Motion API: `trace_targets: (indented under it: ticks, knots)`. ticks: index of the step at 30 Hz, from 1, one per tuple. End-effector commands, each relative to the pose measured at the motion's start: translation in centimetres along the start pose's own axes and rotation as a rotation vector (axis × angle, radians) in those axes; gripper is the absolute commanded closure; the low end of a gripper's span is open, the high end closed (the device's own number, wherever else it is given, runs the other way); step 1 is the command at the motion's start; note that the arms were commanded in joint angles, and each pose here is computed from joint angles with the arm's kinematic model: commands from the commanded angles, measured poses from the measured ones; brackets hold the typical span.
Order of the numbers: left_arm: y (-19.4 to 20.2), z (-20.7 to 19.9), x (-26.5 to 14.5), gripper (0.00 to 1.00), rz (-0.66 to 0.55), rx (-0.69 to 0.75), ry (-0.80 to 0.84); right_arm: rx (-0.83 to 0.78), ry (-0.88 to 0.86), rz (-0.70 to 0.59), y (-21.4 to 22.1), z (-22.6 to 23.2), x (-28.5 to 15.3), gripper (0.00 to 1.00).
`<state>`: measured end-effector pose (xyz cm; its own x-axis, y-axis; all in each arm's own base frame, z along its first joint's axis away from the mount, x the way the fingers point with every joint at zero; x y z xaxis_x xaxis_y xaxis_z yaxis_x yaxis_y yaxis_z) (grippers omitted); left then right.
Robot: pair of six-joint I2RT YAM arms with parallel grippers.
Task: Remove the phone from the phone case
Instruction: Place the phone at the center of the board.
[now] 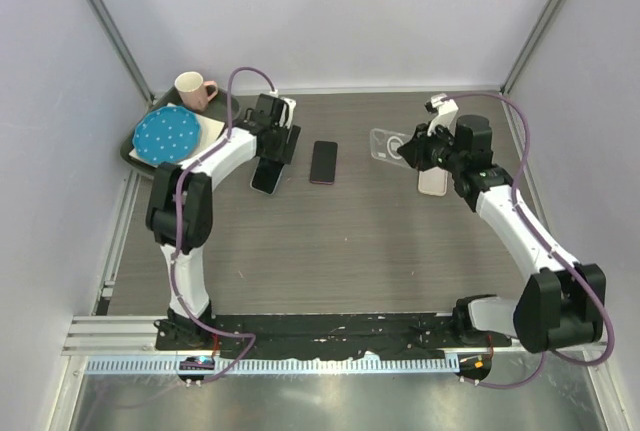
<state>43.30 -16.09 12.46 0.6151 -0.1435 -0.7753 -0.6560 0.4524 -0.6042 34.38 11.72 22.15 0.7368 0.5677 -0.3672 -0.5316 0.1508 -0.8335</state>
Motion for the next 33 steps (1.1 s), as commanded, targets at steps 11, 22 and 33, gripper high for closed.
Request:
trace_targets:
  ticks: [11, 22, 33]
  knots:
    - [0.1, 2.6, 6.7, 1.00, 0.150, -0.233, -0.065, 0.011, 0.279, -0.121, -0.5, -2.2, -4.0, 0.99]
    - [-0.6, 3.6, 9.4, 1.00, 0.154, -0.299, -0.047, 0.368, 0.495, -0.170, 3.1, -6.5, -1.5, 0.99]
    - [-1.4, 3.1, 8.7, 0.38, 0.135, -0.311, -0.001, 0.542, 0.530, -0.153, 4.0, -9.0, 3.5, 0.99]
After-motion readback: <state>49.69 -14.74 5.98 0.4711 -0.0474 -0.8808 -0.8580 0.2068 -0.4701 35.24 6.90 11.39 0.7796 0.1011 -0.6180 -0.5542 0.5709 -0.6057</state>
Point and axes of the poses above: each gripper's point midway between its finger pads, its own x axis out along the fingers, its own z axis along the line the jaws close on, y = z × x, the point moved 4 cm from there along -x, back along the fingers, and after that the axes turned 9 degrees about x, right-handed, at the moved point
